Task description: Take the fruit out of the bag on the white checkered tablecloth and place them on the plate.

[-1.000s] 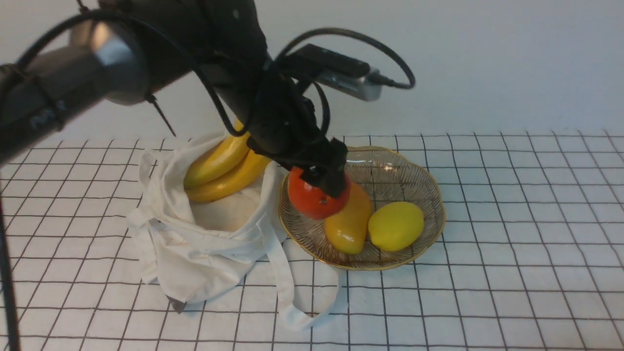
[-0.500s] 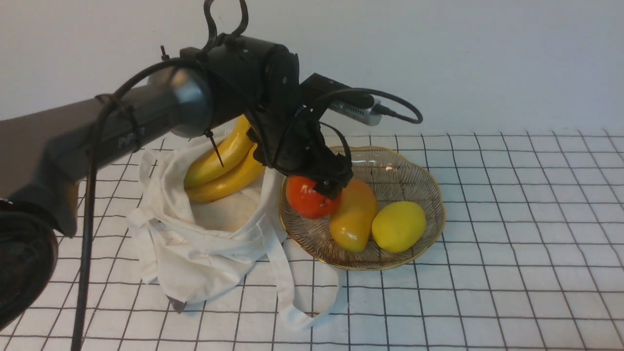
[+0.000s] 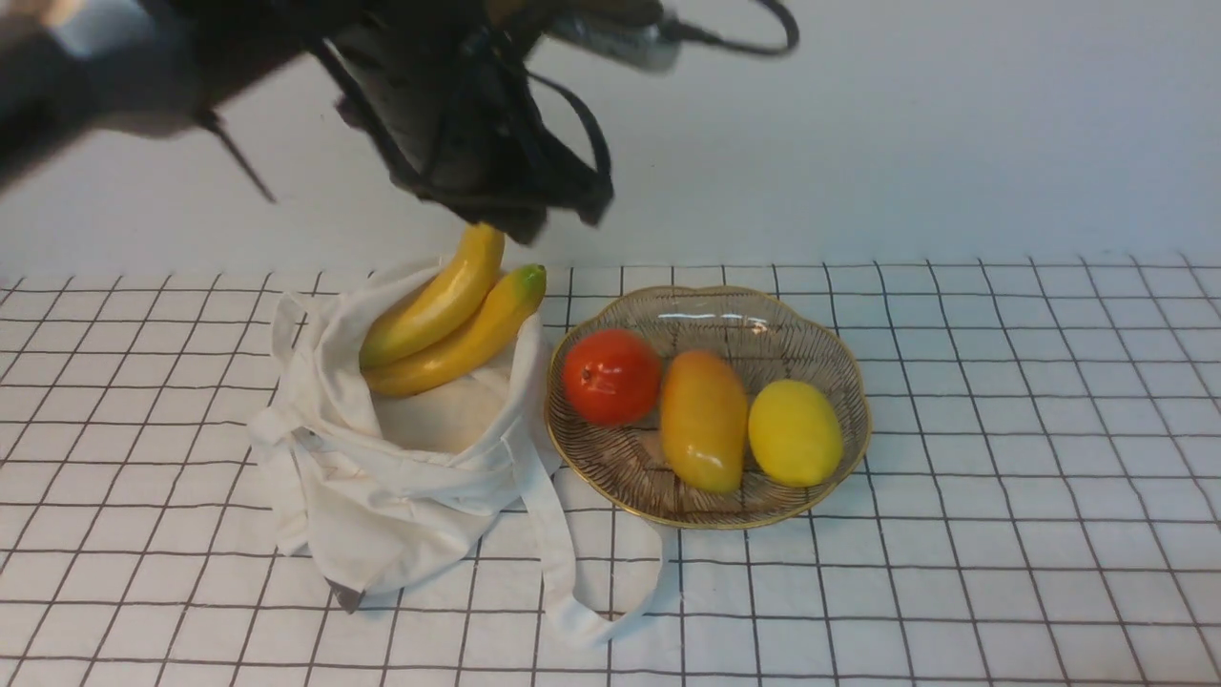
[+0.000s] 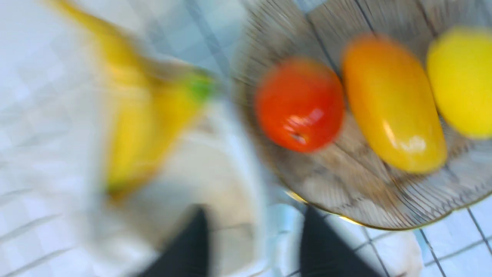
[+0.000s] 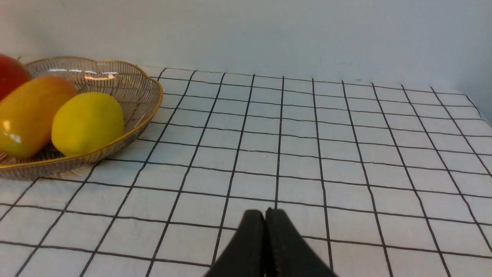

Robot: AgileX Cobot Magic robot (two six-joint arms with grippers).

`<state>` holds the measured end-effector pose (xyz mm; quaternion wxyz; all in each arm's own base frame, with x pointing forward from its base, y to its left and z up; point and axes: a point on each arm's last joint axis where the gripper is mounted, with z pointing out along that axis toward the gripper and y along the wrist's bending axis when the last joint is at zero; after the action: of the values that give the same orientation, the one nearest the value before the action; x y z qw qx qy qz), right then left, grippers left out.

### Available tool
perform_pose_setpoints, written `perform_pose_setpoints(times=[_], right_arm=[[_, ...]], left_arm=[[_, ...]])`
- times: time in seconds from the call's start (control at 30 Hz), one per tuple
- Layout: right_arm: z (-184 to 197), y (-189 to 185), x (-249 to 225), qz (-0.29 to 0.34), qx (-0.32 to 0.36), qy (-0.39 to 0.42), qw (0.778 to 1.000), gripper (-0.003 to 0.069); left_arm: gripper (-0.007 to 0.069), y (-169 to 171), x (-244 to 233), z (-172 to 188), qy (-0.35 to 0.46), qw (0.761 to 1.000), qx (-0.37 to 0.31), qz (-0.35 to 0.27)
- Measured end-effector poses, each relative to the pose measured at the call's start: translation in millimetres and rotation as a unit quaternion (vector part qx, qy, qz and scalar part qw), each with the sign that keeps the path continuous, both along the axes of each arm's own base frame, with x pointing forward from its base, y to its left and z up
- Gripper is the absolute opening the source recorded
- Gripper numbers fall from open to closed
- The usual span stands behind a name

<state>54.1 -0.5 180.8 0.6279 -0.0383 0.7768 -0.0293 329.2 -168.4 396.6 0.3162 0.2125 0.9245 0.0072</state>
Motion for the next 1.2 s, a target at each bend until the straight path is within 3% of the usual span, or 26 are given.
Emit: perform_pose_setpoints(times=[0.07,0.17,0.27,0.33,0.53,0.6,0.63,0.73,0.9,1.0,1.2], right_arm=[[0,0,0,0.0,0.0,0.0,1.0,-0.0014],[0,0,0,0.0,0.0,0.0,1.0,-0.0014],[0,0,0,0.0,0.0,0.0,1.0,-0.0014],[0,0,0,0.0,0.0,0.0,1.0,-0.0014],[0,0,0,0.0,0.0,0.0,1.0,-0.0014],[0,0,0,0.0,0.0,0.0,1.0,-0.0014],[0,0,0,0.0,0.0,0.0,1.0,-0.0014],[0,0,0,0.0,0.0,0.0,1.0,-0.0014],[0,0,0,0.0,0.0,0.0,1.0,-0.0014],[0,0,0,0.0,0.0,0.0,1.0,-0.0014],[0,0,0,0.0,-0.001,0.0,1.0,-0.0014]], left_arm=[[0.0041,20,-31,44,-0.056,0.998,-0.023,0.01],[0.0001,51,-83,92,-0.124,0.99,-0.066,0.022],[-0.0008,84,-141,115,-0.181,0.976,-0.115,0.033],[-0.0008,91,-154,115,-0.191,0.973,-0.125,0.035],[-0.0008,130,-226,72,-0.244,0.949,-0.194,0.042],[-0.0008,141,-252,36,-0.302,0.921,-0.245,0.025],[-0.0008,141,-252,36,-0.301,0.921,-0.247,0.026],[-0.0008,148,-272,-5,-0.358,0.887,-0.292,0.003],[-0.0008,158,-293,-42,-0.422,0.856,-0.3,-0.024],[-0.0008,162,-301,-60,-0.435,0.845,-0.31,-0.027],[-0.0008,160,-297,-89,-0.417,0.856,-0.304,-0.024]])
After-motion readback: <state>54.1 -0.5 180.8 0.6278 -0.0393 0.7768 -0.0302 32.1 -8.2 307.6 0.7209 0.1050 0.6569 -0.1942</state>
